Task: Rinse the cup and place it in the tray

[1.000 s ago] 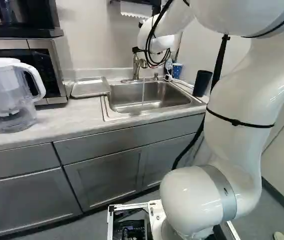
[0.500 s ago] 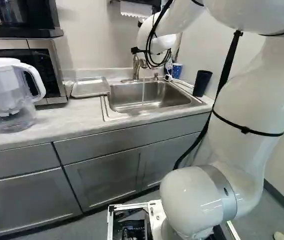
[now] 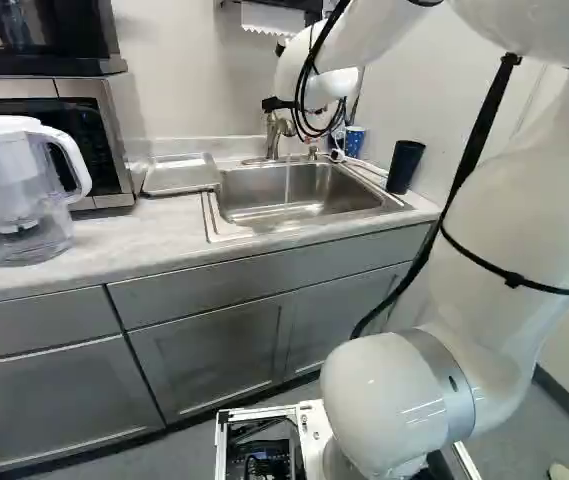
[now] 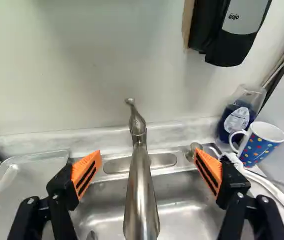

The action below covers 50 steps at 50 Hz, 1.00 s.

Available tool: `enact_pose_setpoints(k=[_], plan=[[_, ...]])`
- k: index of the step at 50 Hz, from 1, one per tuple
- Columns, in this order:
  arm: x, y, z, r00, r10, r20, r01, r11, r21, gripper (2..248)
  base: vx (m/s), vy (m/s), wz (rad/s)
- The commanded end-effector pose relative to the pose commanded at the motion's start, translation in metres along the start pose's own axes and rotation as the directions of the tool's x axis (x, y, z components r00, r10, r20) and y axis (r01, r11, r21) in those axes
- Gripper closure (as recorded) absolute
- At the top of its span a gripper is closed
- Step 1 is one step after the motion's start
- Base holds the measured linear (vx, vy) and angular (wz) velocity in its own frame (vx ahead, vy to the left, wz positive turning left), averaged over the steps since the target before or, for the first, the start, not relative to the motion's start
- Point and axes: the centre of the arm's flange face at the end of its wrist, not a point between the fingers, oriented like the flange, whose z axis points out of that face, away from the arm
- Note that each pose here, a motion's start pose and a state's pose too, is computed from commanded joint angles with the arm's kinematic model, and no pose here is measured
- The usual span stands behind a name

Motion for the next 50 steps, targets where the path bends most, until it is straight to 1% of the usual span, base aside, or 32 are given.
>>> enact_pose_setpoints(k=[26,41,50], plan=[[-0.018,-0.004,-0.031,0.997,-0.003,0.08,0.002,1.0,0.007,3,0.0,0.0,0.0],[-0.03,-0.005,-0.05,0.992,-0.005,0.13,0.003,1.0,0.01,3,0.0,0.0,0.0],[-0.035,-0.005,-0.054,0.987,-0.005,0.162,0.004,1.0,0.01,3,0.0,0.0,0.0]])
